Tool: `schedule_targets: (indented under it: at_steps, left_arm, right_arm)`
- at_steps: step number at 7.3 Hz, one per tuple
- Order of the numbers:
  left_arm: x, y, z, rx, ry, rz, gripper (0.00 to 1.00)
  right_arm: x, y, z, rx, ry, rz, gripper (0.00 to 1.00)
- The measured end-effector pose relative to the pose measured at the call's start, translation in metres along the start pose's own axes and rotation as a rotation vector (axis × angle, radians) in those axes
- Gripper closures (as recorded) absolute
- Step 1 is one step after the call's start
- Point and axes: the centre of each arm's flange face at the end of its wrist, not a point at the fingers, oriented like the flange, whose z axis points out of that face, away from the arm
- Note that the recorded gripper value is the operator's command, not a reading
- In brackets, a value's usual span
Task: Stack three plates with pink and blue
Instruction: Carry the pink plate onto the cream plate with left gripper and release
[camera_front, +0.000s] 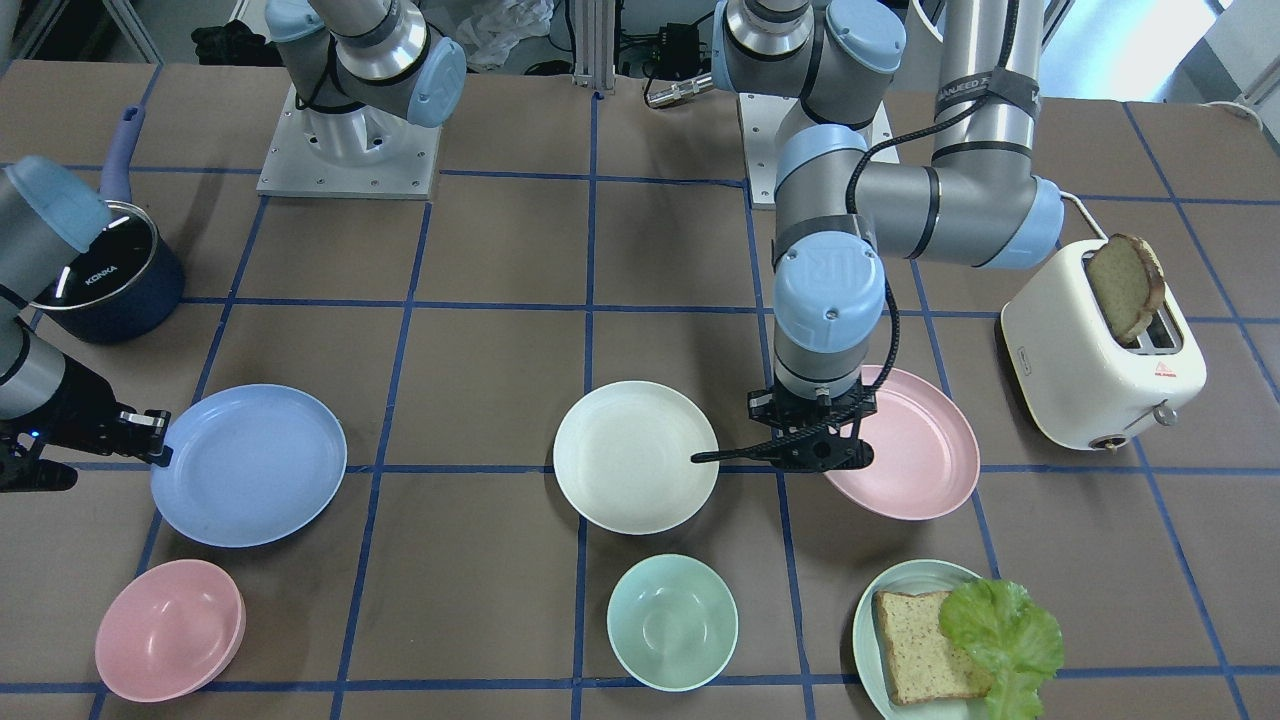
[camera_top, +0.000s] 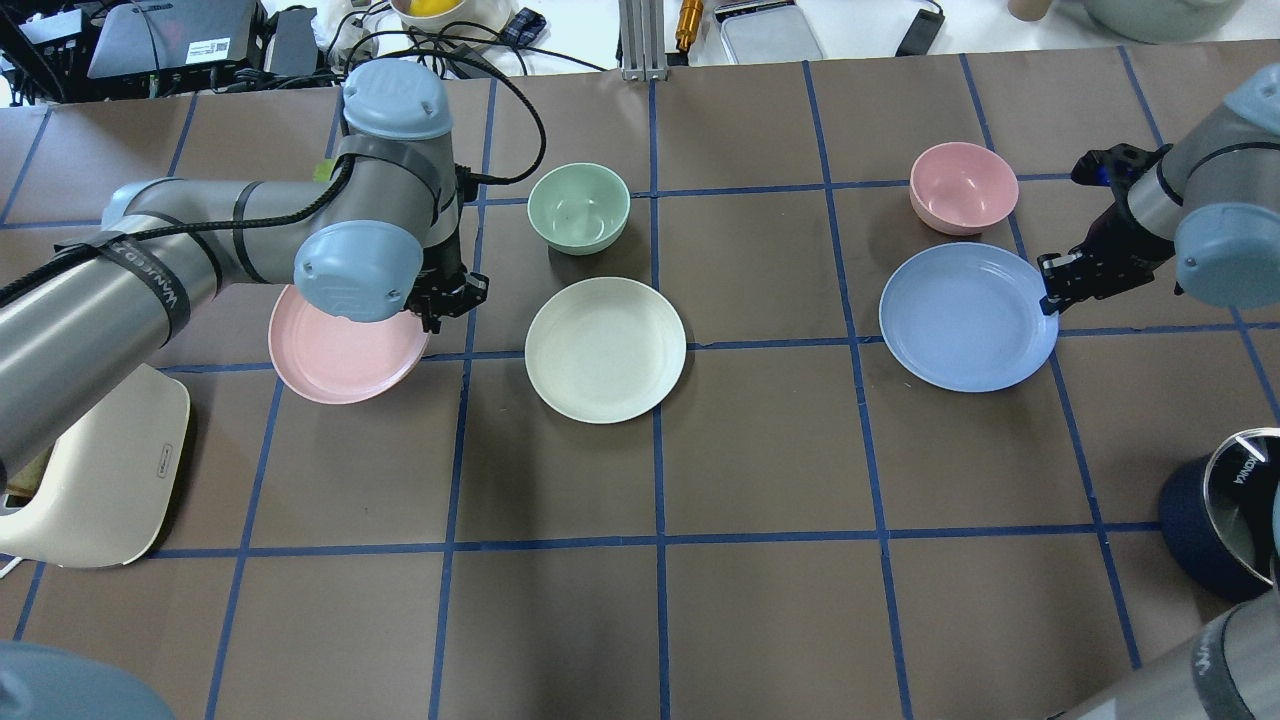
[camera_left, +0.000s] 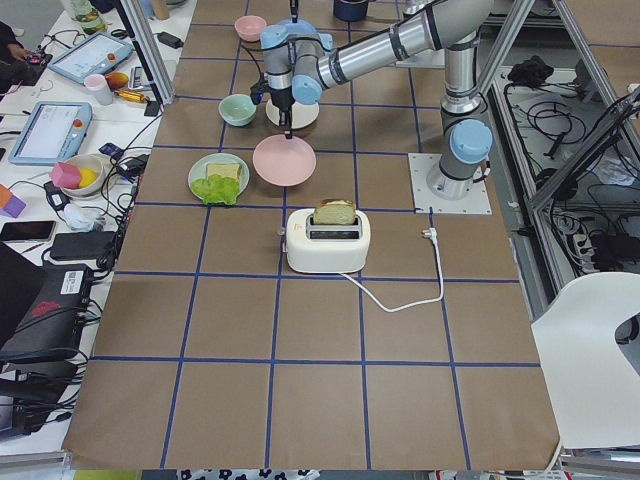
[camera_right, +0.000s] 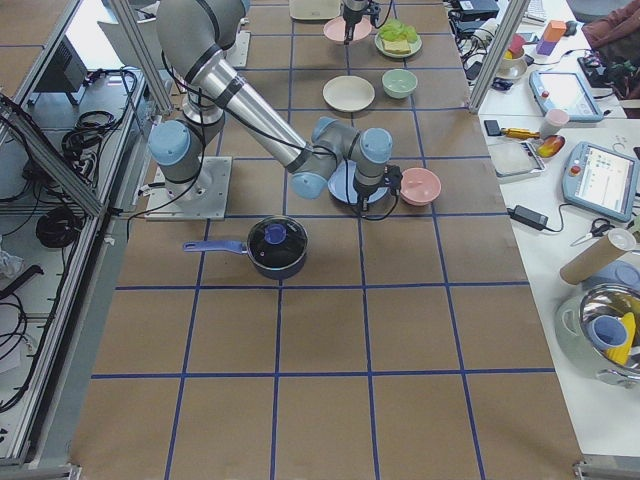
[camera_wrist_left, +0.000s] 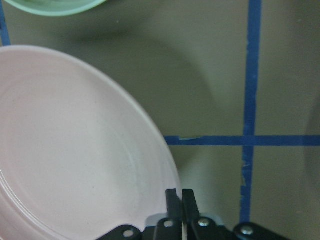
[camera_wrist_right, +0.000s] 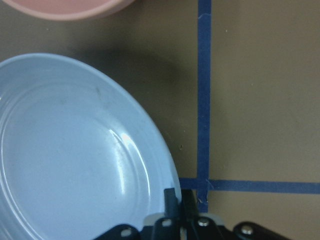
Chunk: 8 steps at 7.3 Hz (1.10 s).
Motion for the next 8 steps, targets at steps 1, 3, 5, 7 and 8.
schedule_targets:
  at_steps: [1, 3, 5, 7, 8]
  left_arm:
    - [0.032, 0.0, -0.01, 0.017, 0.026, 0.018, 1.0]
    - [0.107, 0.001, -0.033, 0.055, 0.091, 0.087, 1.0]
    - [0.181, 0.011, -0.044, 0.068, 0.108, 0.114, 1.0]
    - [0.216, 0.022, -0.04, 0.042, 0.106, 0.13, 1.0]
    - [0.223, 0.024, -0.034, 0.024, 0.119, 0.135, 1.0]
  right_arm:
    - [-0.001, -0.007, -0.022, 0.005, 0.001, 0.0, 1.0]
    - [-0.002, -0.017, -0.052, 0.015, 0.004, 0.004, 1.0]
    - [-0.004, -0.024, -0.071, 0.019, 0.006, 0.029, 1.0]
    - [-0.004, -0.026, -0.078, 0.013, 0.002, 0.055, 1.0]
    - [-0.005, -0.025, -0.081, 0.016, 0.003, 0.07, 1.0]
